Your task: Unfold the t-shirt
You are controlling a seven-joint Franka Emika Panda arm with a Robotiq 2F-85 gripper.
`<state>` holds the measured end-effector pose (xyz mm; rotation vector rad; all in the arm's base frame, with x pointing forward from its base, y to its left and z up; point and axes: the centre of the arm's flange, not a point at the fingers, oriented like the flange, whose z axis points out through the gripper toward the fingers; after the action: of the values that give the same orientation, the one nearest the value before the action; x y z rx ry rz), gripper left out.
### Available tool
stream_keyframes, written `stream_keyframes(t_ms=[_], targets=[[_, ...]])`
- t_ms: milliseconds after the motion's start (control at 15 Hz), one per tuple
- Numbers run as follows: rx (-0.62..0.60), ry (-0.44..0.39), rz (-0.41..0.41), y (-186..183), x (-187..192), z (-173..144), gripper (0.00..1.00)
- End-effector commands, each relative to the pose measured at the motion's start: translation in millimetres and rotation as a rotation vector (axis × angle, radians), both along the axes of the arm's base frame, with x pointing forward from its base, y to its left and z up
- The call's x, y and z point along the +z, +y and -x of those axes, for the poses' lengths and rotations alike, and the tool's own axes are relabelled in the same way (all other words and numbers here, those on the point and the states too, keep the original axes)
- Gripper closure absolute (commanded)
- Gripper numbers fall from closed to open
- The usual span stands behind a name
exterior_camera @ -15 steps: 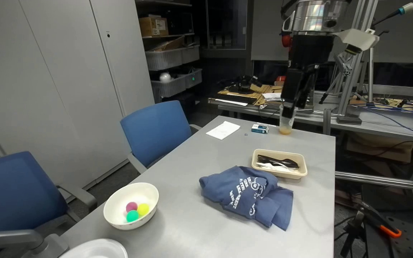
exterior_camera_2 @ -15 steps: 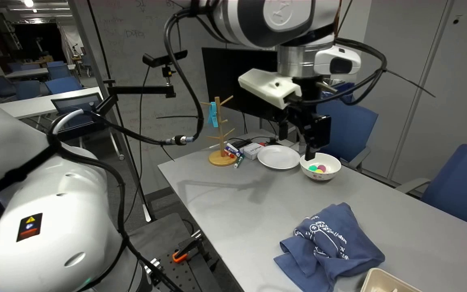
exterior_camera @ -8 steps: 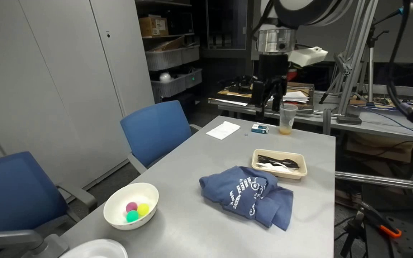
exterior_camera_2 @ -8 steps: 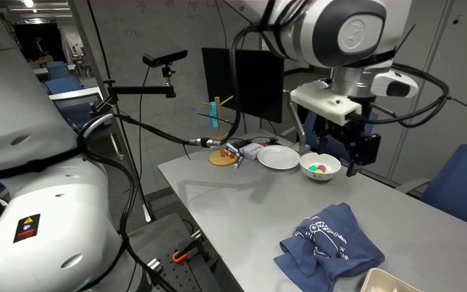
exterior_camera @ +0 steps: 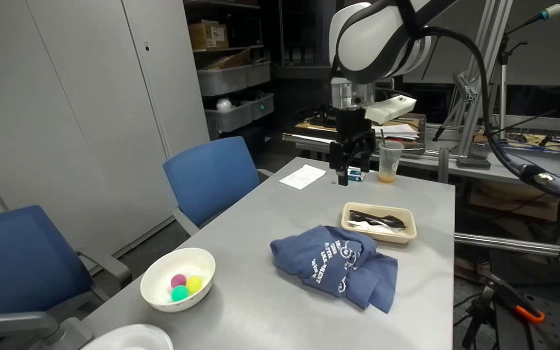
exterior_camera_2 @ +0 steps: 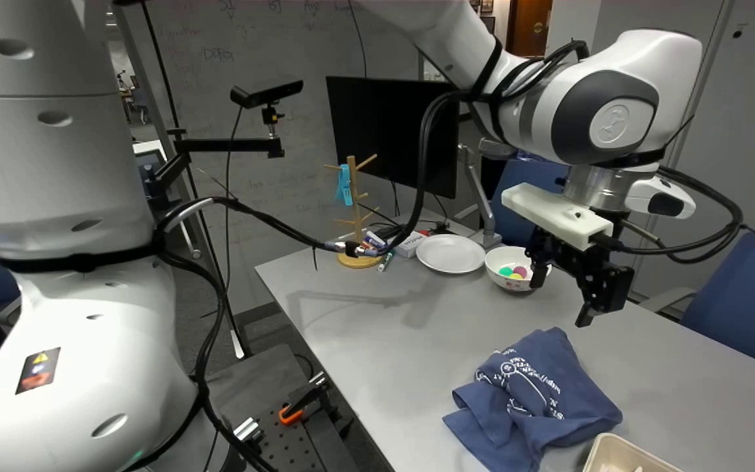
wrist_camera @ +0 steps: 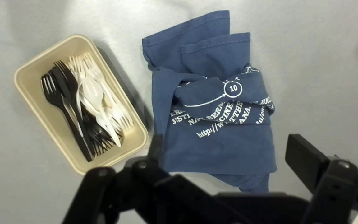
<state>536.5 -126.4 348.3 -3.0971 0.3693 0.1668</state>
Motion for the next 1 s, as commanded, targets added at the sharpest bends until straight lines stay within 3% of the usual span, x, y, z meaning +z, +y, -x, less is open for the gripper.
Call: stream_keyframes(t_ms=[0, 267, 733, 933], targets=[[0.001, -0.006, 0.001, 0.3, 3.5, 0.0, 0.00], [0.016, -0.008, 0.014, -6.3, -8.5, -15.4, 0.00], [0.025, -0.008, 0.079, -36.3, -71.9, -61.1, 0.06], [0.033, 0.016, 0.104, -44.9, -91.6, -71.7, 0.01]])
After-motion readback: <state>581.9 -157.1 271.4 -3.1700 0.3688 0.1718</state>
